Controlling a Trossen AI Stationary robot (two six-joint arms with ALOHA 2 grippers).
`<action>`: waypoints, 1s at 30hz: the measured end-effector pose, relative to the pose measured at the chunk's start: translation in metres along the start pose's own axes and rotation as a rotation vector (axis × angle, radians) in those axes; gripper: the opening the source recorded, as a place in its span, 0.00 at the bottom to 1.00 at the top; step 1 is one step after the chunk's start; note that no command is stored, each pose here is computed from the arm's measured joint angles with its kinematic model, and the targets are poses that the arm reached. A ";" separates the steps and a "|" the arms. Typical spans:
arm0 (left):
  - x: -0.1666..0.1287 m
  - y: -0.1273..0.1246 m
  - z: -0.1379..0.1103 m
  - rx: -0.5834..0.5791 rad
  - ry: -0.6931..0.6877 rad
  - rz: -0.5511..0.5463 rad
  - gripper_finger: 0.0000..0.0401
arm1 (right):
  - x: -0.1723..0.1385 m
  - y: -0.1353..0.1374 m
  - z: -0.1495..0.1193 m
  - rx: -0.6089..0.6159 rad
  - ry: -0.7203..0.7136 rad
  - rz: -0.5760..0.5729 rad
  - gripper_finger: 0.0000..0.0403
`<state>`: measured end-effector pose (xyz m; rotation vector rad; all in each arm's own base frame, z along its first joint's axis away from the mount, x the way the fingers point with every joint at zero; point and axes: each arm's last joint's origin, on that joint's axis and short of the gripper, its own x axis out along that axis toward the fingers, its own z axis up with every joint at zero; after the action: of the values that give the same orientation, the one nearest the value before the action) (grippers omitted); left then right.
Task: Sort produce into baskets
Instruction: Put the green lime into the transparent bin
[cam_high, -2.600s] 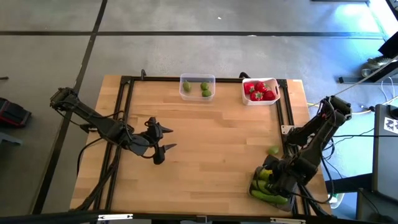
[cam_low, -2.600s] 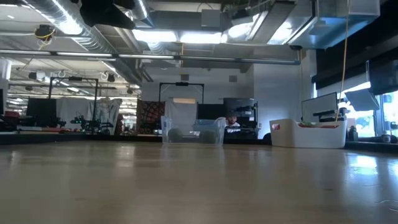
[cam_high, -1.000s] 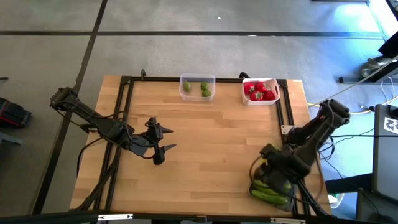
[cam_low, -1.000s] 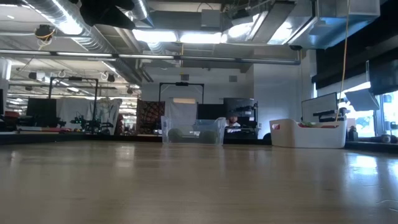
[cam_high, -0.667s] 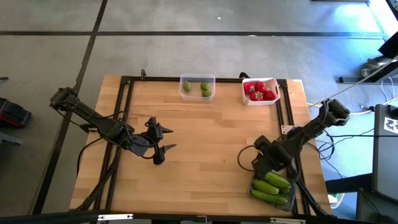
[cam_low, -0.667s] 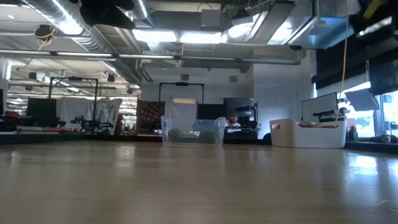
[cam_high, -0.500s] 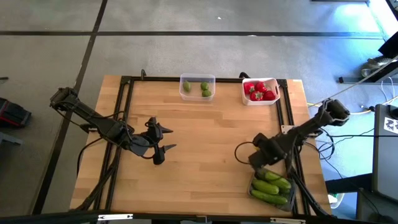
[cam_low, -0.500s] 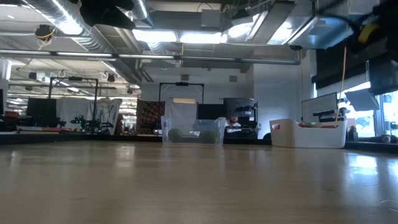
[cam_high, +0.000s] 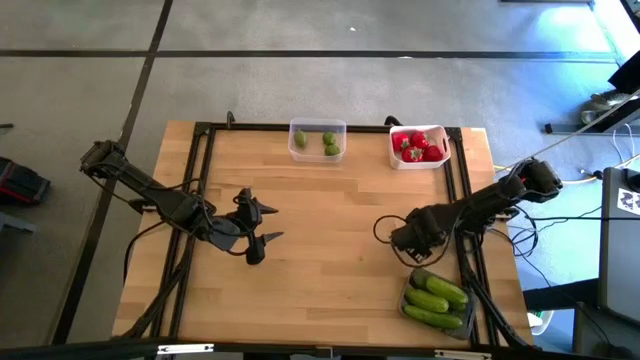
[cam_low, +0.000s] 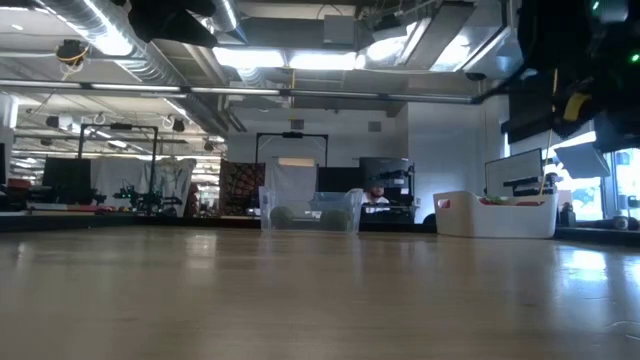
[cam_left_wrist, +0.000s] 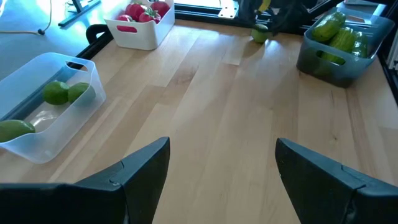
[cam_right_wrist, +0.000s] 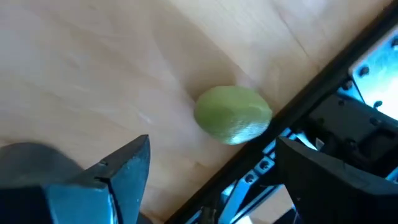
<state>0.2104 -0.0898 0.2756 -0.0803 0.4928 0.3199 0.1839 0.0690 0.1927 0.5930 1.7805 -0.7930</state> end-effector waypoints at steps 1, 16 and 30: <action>0.000 0.000 0.000 0.000 0.000 0.000 0.72 | 0.002 -0.002 0.002 0.015 0.017 -0.003 0.77; 0.000 0.002 -0.004 0.023 0.030 0.015 0.72 | 0.039 -0.023 0.023 0.095 0.156 0.017 0.75; 0.000 0.002 -0.004 0.027 0.033 0.017 0.72 | 0.050 -0.030 0.049 0.167 0.305 0.016 0.75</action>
<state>0.2079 -0.0885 0.2721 -0.0557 0.5309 0.3288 0.1766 0.0131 0.1409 0.8754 1.9935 -0.8824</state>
